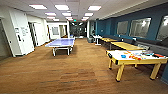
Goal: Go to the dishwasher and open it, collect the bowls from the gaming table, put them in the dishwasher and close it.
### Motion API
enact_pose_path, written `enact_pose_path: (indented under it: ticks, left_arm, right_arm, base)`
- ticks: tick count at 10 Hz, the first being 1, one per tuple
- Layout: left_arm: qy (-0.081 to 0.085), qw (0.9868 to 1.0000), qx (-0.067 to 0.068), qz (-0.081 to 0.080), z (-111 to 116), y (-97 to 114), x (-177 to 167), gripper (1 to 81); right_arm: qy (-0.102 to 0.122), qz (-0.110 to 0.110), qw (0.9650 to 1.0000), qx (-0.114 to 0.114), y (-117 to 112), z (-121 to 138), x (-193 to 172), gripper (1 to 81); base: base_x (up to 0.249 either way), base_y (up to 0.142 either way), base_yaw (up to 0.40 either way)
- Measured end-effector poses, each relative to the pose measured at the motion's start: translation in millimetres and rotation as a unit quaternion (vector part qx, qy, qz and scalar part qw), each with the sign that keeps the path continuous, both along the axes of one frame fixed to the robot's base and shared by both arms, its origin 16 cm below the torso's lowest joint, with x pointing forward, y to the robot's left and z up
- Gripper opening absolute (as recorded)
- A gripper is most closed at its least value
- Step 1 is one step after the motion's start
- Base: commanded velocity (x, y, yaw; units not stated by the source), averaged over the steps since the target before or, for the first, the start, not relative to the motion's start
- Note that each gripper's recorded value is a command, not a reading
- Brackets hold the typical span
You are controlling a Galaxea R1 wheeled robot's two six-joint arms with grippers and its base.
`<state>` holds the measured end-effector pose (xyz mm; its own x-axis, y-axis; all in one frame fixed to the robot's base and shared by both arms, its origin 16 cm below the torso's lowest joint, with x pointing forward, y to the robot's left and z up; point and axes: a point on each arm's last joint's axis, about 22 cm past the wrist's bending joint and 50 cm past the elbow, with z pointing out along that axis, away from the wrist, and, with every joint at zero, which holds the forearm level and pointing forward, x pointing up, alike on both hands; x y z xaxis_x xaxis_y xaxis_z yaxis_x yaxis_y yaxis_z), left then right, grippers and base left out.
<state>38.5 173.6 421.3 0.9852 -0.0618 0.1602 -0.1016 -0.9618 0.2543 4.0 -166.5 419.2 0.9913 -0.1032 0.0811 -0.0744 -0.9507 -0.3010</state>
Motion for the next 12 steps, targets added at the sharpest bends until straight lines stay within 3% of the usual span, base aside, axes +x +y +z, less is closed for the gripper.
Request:
enact_pose_path:
  ticks: [2, 12]
  left_arm:
    - [0.000, 1.0000, 0.002, 0.000, -0.2, 2.7, 0.7, 81.1]
    - [-0.001, 1.0000, 0.001, 0.000, 0.1, 0.7, 0.7, 81.1]
  right_arm:
    - [-0.001, 0.000, 1.0000, 0.005, 8.5, 1.0, 0.6, 81.1]
    - [-0.001, 0.000, 1.0000, 0.004, 5.9, 0.7, 0.0, 81.1]
  base:
    - [0.249, 0.000, 0.000]
    - [0.249, 0.000, 0.000]
